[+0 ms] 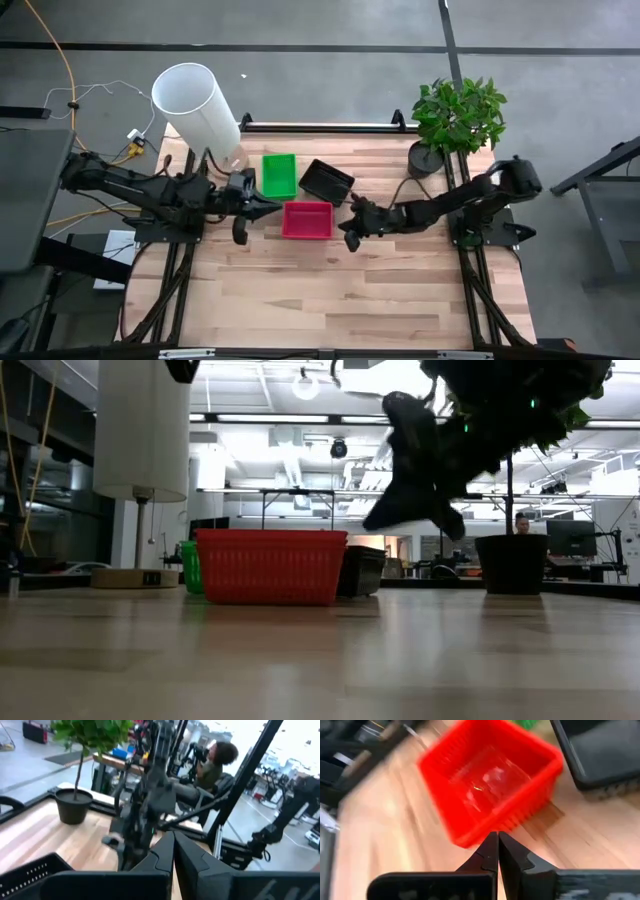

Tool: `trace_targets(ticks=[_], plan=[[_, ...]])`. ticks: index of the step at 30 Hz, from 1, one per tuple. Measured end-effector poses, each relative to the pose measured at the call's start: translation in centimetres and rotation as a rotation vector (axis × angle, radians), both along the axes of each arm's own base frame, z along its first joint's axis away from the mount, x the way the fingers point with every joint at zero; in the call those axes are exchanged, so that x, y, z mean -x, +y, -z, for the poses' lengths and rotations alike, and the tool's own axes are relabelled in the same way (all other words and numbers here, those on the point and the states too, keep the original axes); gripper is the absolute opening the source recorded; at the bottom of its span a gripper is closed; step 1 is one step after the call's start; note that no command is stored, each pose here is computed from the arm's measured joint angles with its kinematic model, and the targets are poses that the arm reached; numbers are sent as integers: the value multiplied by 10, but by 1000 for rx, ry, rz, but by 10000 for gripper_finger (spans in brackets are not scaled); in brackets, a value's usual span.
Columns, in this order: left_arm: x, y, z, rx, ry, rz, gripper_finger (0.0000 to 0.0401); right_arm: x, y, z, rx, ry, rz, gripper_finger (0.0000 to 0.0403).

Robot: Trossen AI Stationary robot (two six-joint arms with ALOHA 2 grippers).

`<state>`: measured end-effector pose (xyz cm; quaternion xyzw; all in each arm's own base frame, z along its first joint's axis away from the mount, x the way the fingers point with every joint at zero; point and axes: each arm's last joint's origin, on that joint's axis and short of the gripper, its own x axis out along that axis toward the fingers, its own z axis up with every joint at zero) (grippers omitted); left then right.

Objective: Stack baskets by color
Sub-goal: Adjust the black bins

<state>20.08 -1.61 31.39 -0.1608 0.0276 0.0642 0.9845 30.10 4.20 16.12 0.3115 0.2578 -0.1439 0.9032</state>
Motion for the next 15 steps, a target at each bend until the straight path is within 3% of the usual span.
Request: trace_targets(ticks=[7,15], plan=[[9,2,-7,-4,-37,-28,0,-7,-9,34,8,90,115,0],[8,2,-7,18,-37,-29,0,-18,-38,40,33,10,234,0]])
